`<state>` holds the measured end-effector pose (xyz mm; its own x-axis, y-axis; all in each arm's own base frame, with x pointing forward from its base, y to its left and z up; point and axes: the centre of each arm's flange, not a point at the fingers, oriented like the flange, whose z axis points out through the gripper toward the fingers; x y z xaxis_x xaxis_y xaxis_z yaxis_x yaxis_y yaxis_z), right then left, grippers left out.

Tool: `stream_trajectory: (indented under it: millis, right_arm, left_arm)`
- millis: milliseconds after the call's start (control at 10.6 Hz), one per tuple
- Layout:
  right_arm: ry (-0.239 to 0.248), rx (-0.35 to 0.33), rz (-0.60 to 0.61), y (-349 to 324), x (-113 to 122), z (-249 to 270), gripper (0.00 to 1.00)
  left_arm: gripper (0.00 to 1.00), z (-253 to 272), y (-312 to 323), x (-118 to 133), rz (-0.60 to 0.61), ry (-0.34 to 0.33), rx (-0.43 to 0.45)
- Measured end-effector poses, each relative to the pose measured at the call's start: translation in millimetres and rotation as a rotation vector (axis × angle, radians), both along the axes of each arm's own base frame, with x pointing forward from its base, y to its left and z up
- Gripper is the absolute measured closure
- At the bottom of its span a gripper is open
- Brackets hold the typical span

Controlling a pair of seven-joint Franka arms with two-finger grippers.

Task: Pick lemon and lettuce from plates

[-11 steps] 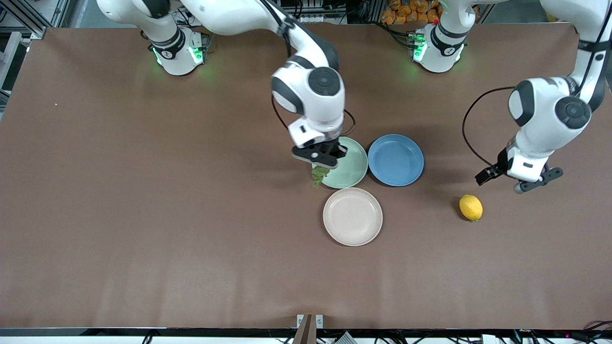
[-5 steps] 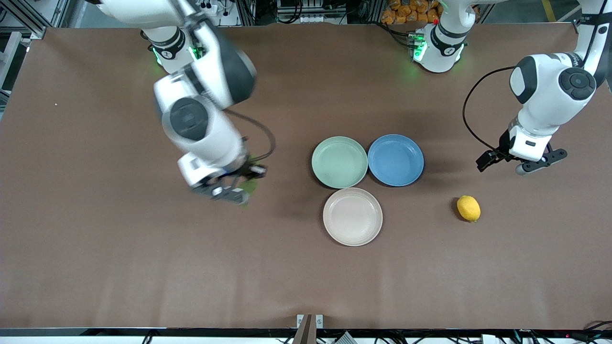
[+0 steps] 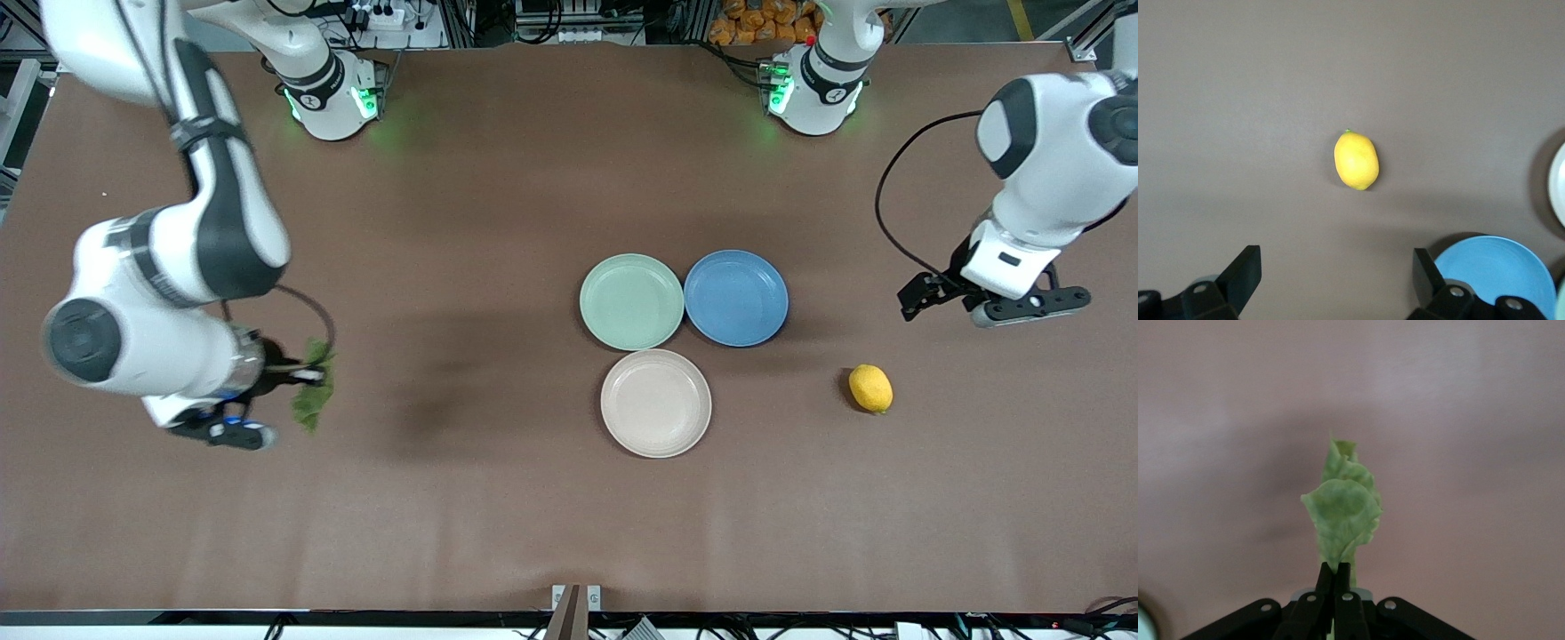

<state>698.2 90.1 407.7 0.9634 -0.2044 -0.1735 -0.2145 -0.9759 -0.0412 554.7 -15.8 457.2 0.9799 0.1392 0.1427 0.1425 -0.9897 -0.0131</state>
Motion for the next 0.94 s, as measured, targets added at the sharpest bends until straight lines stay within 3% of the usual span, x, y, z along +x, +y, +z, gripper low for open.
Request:
stream_trajectory:
  millis: [377,565,754,942]
  right_arm:
    - [0.004,0.001,-0.003,-58.2,7.8,-46.9,0.97]
    - [-0.010,-0.081,0.031,-70.9,1.0,-88.8,0.97]
    - [-0.003,-0.120,0.048,-80.7,-13.9,-139.0,0.97]
    - [-0.009,-0.119,0.050,-81.6,-20.3,-155.4,0.96]
  left_arm:
    - [0.00,90.7,-6.3,6.4,-0.085,0.058,-0.054]
    - [0.00,134.8,-7.0,1.5,-0.142,0.079,-0.051]
    - [0.00,166.7,-5.5,-2.6,-0.190,0.071,-0.045]
    - [0.00,180.4,-4.7,-2.2,-0.195,0.046,-0.043]
